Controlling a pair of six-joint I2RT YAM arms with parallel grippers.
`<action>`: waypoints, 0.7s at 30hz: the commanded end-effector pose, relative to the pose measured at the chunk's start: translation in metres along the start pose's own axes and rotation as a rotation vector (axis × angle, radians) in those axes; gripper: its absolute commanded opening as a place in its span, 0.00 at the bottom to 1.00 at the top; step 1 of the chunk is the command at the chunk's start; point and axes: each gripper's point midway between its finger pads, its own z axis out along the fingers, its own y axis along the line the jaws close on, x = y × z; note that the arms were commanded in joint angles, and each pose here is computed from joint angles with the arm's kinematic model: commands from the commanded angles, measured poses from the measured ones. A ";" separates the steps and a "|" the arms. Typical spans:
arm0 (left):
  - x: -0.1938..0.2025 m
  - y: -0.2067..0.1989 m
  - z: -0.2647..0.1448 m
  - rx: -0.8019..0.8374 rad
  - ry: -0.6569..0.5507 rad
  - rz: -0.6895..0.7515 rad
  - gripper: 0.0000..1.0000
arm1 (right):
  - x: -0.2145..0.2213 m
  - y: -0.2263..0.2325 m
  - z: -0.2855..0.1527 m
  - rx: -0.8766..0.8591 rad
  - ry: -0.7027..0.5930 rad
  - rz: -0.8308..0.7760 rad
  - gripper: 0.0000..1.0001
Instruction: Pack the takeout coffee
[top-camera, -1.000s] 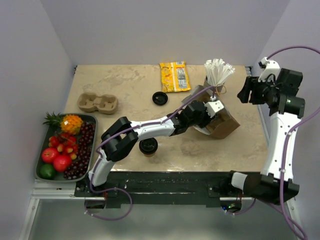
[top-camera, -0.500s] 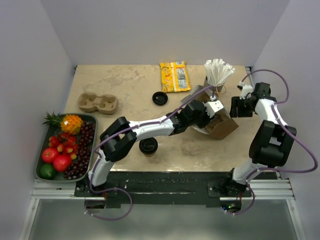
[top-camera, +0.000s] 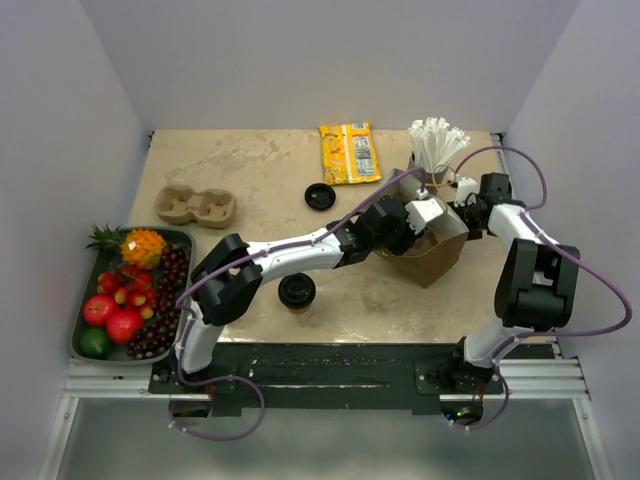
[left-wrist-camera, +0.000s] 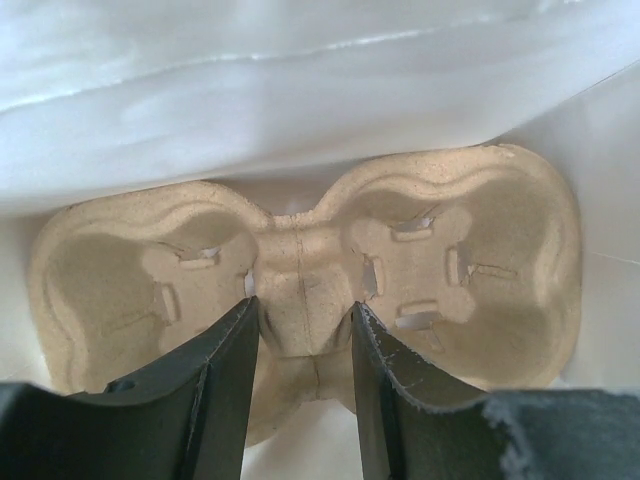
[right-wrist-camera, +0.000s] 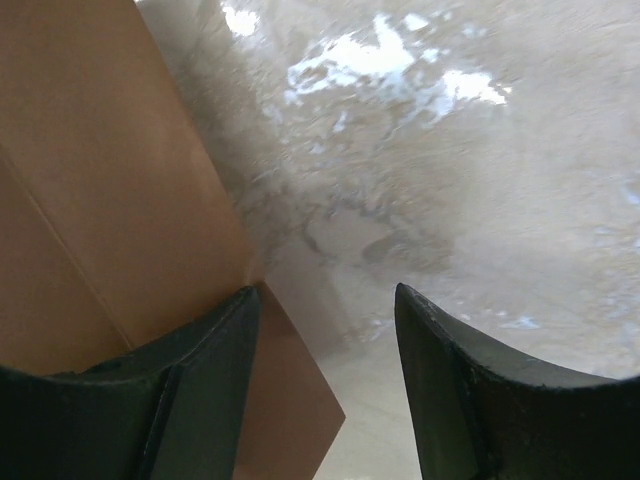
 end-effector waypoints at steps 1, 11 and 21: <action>-0.008 -0.004 -0.019 0.025 0.021 -0.017 0.00 | 0.011 0.027 -0.005 -0.049 0.014 -0.018 0.61; 0.024 -0.001 0.006 0.017 0.177 0.018 0.00 | 0.003 0.032 -0.013 -0.037 -0.007 0.012 0.61; 0.034 -0.005 0.014 0.028 0.212 0.015 0.30 | -0.003 0.043 -0.024 -0.073 -0.039 0.034 0.62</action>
